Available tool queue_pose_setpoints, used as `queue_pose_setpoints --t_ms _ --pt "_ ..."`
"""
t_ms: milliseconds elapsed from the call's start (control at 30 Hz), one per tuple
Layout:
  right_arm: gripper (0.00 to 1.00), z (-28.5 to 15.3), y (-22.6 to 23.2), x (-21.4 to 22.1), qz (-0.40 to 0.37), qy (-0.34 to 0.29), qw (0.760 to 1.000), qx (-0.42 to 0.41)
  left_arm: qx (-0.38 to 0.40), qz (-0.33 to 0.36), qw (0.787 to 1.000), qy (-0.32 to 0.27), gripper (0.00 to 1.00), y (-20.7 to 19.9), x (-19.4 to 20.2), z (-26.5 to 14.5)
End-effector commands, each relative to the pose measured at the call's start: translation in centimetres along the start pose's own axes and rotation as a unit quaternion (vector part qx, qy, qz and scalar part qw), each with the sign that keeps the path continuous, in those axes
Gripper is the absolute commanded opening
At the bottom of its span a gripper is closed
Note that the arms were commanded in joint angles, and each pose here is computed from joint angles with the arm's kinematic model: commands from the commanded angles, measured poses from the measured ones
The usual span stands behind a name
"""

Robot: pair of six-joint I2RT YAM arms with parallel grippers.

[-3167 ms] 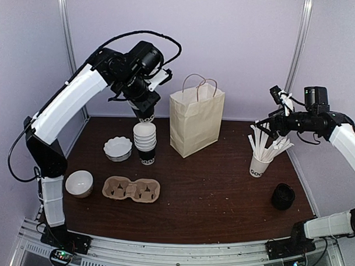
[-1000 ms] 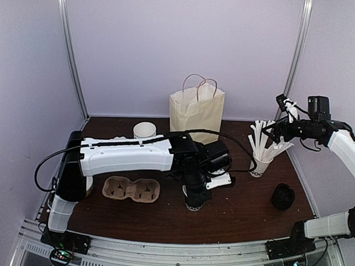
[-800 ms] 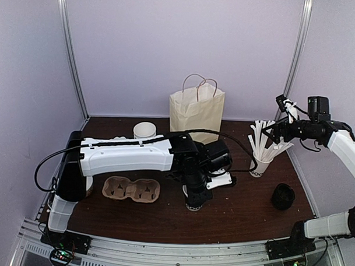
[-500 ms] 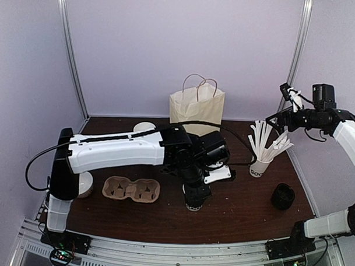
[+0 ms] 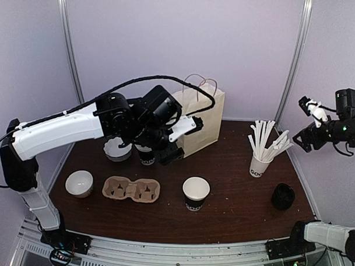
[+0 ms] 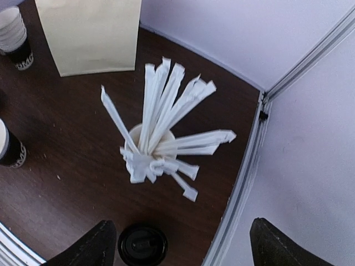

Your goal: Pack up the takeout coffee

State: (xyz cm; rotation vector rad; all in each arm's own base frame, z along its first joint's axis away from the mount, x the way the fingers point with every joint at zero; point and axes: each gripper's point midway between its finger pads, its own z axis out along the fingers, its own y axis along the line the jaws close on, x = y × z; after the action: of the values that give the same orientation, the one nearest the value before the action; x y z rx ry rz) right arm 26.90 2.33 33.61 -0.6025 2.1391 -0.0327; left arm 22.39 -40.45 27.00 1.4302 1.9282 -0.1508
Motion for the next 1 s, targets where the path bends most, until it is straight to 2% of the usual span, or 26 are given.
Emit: queue_pose_setpoints --t_ms 0,67,200,267,367,433,567,967 --pt "0.86 -0.7 1.0 9.1 -0.068 0.151 0.986 0.018 -0.073 -0.104 0.991 -0.044 0.67 6.2 1.6 0.6" --pt "0.83 -1.3 1.7 11.1 -0.078 0.179 0.981 0.014 -0.086 -0.126 0.986 -0.064 0.67 7.4 2.2 -0.4" --pt "0.77 -2.4 3.5 14.0 -0.086 0.235 0.968 -0.029 -0.11 -0.127 0.983 -0.07 0.68 8.1 3.1 -1.2" --pt "0.71 -2.7 4.7 15.7 -0.103 0.272 0.954 -0.072 -0.11 -0.127 0.983 -0.073 0.68 8.0 3.2 -1.2" --pt "0.56 -2.7 6.5 18.6 -0.134 0.325 0.925 -0.146 -0.11 -0.127 0.983 -0.075 0.68 8.0 3.2 -1.4" --pt "0.51 -2.2 7.4 20.3 -0.151 0.345 0.909 -0.181 -0.114 -0.127 0.983 -0.074 0.68 8.1 3.3 -1.4" --pt "0.5 0.1 8.0 22.2 -0.169 0.352 0.899 -0.199 -0.12 -0.125 0.982 -0.079 0.68 8.3 3.4 -1.8" --pt "0.47 7.2 8.6 22.8 -0.192 0.349 0.898 -0.185 -0.129 -0.107 0.983 -0.072 0.68 8.4 3.8 -1.2"
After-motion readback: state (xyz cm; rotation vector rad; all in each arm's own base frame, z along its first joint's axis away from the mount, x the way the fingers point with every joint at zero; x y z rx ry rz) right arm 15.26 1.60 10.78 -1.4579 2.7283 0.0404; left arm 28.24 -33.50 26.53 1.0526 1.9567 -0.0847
